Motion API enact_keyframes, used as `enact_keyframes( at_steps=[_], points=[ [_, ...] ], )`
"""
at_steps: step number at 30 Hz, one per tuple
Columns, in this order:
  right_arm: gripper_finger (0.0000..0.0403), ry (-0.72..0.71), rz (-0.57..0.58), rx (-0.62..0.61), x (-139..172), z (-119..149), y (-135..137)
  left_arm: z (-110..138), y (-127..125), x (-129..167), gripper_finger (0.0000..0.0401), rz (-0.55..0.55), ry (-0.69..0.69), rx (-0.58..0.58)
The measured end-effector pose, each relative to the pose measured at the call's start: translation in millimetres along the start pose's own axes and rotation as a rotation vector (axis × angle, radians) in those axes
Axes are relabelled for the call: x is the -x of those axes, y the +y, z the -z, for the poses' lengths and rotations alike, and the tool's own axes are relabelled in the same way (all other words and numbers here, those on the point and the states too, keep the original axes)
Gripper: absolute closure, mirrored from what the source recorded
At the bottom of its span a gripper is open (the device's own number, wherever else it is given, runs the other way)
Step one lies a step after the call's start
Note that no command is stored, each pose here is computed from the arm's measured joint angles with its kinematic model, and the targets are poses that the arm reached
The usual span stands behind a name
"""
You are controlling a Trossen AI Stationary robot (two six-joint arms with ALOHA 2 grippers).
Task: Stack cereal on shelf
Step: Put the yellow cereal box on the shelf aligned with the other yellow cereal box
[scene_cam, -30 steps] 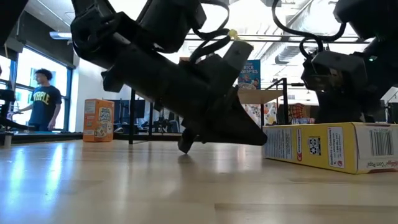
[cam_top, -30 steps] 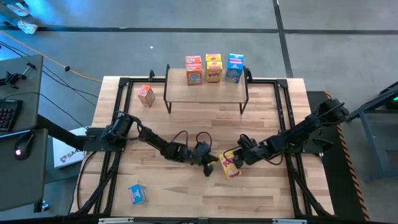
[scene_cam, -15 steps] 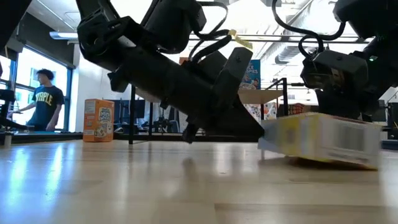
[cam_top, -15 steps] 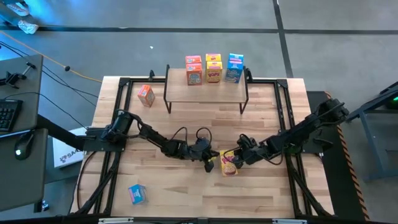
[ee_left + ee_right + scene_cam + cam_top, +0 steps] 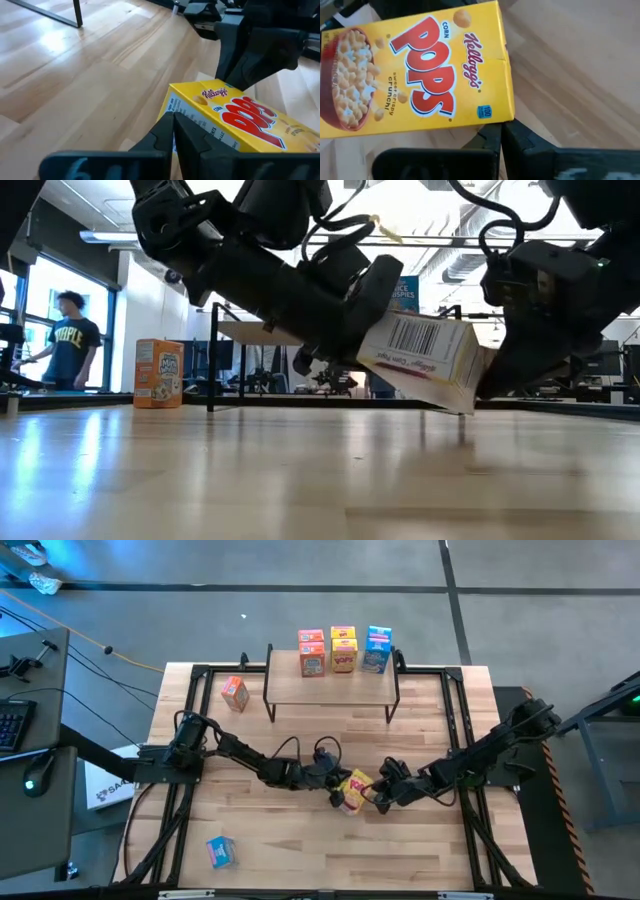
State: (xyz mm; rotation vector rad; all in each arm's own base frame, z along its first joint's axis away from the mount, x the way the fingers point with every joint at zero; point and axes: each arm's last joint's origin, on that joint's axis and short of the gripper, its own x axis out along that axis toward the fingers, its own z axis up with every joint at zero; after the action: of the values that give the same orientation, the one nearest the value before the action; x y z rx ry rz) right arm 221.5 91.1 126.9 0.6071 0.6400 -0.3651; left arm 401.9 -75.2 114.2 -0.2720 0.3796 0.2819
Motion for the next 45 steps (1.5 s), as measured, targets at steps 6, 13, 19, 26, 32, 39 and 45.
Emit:
enact_keyframes(
  at_steps=[6,13,19,26,32,39,45],
  points=[
    [0.0403,-0.044,0.028,0.020,0,-1,-1,1,1,0,0.0392,-0.036,0.000,-0.039],
    [0.0403,-0.109,0.074,0.041,0,-4,-2,-7,1,8,0.0392,-0.068,-0.019,-0.094],
    [0.0403,-0.198,0.116,0.076,0,-9,-1,-10,3,22,0.0391,-0.069,-0.054,-0.111],
    [0.0403,-0.290,0.099,0.170,2,-15,5,-9,5,35,0.0391,-0.091,-0.106,-0.143],
    [0.0403,-0.319,0.079,0.234,3,-18,9,-5,-5,44,0.0391,-0.140,-0.135,-0.222],
    [0.0403,-0.324,0.063,0.373,6,-16,15,-2,-19,53,0.0391,-0.185,-0.177,-0.310],
    [0.0403,-0.360,0.021,0.505,11,-13,24,2,-28,60,0.0391,-0.235,-0.188,-0.388]
  ],
)
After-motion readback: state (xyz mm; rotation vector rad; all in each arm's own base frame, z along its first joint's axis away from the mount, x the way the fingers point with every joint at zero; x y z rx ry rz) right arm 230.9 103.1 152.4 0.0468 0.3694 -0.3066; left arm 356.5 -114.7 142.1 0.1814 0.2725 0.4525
